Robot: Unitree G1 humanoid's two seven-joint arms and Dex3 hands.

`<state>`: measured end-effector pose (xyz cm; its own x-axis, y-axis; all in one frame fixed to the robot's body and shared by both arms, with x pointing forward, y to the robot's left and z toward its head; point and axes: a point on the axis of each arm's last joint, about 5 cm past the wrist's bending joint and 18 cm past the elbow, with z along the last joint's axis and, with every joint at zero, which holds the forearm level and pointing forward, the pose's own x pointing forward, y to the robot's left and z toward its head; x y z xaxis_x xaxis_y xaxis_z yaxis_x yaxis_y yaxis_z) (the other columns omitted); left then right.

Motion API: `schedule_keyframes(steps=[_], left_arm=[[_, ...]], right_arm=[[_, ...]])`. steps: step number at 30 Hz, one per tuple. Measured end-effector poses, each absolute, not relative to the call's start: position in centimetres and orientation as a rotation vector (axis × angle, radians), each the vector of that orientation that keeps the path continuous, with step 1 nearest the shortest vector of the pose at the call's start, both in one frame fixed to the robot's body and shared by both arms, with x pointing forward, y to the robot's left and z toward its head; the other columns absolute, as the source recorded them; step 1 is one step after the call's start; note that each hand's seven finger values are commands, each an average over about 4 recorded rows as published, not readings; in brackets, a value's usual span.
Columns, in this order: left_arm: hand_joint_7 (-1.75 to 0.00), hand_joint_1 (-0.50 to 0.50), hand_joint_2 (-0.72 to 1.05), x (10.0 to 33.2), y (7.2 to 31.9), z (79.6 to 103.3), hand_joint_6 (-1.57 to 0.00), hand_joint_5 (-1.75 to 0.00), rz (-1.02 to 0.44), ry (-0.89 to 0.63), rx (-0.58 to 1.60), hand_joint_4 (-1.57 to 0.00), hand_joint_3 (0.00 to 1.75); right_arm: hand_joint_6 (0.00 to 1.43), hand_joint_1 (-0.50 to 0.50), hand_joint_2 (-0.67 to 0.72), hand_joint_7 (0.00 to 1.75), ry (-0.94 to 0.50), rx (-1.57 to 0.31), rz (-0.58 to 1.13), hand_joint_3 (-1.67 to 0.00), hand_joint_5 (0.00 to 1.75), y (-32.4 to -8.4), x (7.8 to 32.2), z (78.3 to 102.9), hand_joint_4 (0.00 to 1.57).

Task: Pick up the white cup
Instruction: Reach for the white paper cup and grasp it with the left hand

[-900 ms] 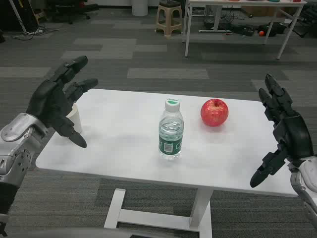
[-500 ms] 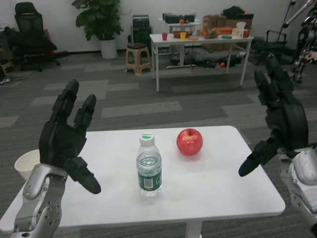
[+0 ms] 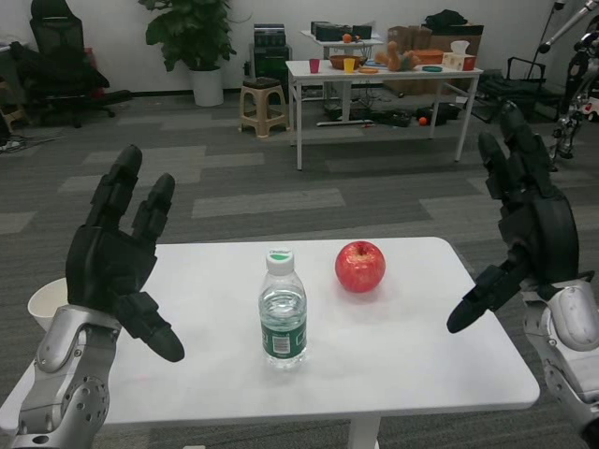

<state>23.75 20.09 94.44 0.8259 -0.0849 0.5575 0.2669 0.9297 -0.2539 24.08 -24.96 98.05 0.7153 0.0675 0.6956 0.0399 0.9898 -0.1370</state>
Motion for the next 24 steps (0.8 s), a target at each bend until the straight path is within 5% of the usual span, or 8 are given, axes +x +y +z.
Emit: schedule_keyframes(steps=[24], left_arm=[[-0.07, -0.5, -0.55, 16.1, 29.2, 93.2, 0.0, -0.1, 0.435, -0.535, -0.123, 0.0, 0.09]], right_arm=[[0.0, -0.46, 0.72, 0.0, -0.677, -0.166, -0.002, 0.0, 0.0, -25.4, 24.3, 96.4, 0.0]])
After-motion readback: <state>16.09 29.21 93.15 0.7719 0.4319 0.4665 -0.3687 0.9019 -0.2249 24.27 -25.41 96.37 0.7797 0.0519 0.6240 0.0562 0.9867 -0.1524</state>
